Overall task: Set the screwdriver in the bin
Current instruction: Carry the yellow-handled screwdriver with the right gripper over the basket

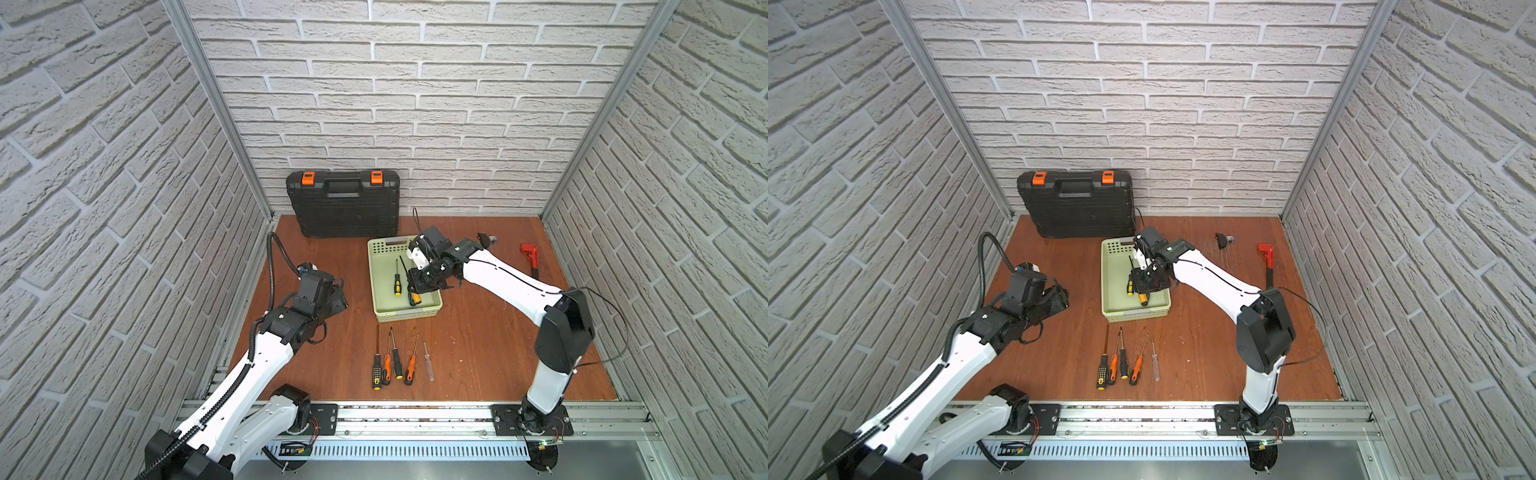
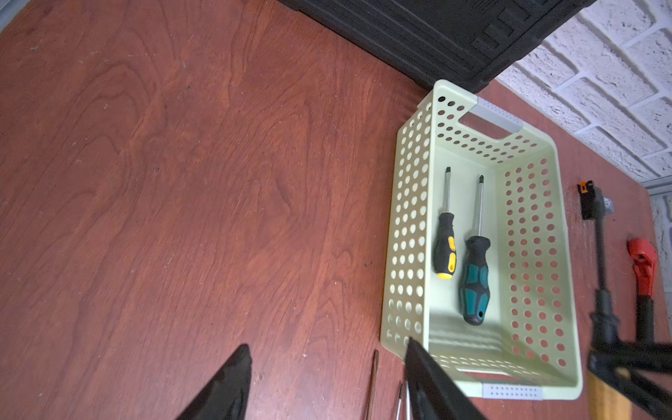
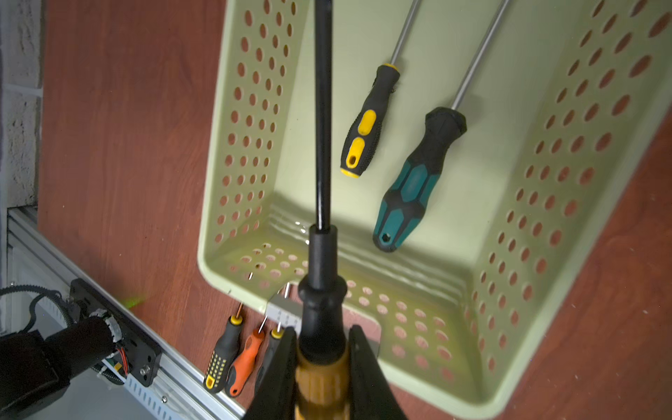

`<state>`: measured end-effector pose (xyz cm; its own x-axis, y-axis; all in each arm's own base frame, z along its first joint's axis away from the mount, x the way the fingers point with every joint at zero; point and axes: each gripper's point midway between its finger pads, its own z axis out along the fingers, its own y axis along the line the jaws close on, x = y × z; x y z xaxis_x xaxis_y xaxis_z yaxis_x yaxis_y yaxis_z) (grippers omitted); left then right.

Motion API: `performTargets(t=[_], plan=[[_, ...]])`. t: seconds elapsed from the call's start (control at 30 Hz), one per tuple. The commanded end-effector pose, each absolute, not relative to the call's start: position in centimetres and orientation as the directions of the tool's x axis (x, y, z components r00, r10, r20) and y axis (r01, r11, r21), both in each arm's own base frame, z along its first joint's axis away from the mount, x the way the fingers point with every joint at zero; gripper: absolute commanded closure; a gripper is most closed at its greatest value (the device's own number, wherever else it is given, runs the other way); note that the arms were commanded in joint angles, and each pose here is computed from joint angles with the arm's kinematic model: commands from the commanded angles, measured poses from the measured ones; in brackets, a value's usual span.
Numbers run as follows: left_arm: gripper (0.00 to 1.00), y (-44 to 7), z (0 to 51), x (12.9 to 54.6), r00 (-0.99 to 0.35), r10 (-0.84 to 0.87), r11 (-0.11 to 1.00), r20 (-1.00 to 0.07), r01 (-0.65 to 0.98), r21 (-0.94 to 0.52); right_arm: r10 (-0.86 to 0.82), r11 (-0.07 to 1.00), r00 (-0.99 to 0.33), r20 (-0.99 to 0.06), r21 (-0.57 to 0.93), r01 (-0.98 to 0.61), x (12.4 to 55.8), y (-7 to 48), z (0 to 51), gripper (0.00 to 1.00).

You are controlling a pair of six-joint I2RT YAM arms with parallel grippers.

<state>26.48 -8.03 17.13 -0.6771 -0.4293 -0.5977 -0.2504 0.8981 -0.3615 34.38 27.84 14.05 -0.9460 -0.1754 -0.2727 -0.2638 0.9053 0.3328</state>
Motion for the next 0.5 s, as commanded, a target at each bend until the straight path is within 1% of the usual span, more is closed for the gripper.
performTargets(t=[0.0,0.07,0.13,0.3,0.47], plan=[[0.33,-7.9,16.6,26.6,-0.666,-0.454,0.886,-0.591,-0.267,-0.379,-0.133,0.874,-0.939,-0.316,0.409,-0.261,37.2,29.8,14.6,0.95],[0.33,-7.9,16.5,26.7,-0.672,-0.447,0.889,-0.590,-0.263,-0.374,-0.105,0.879,-0.946,-0.305,0.416,-0.232,38.2,30.2,13.4,0.95],[0.33,-8.1,16.7,26.8,-0.673,-0.442,0.891,-0.593,-0.254,-0.376,-0.086,0.887,-0.958,-0.275,0.416,-0.199,38.8,30.5,11.1,0.95],[0.33,-8.1,16.5,27.0,-0.675,-0.433,0.895,-0.598,-0.245,-0.372,-0.056,0.898,-0.972,-0.228,0.414,-0.149,39.7,31.0,8.5,0.95],[0.33,-7.9,16.3,26.9,-0.676,-0.430,0.897,-0.598,-0.244,-0.369,-0.019,0.919,-0.970,-0.242,0.379,-0.112,40.8,30.3,7.7,0.95]])
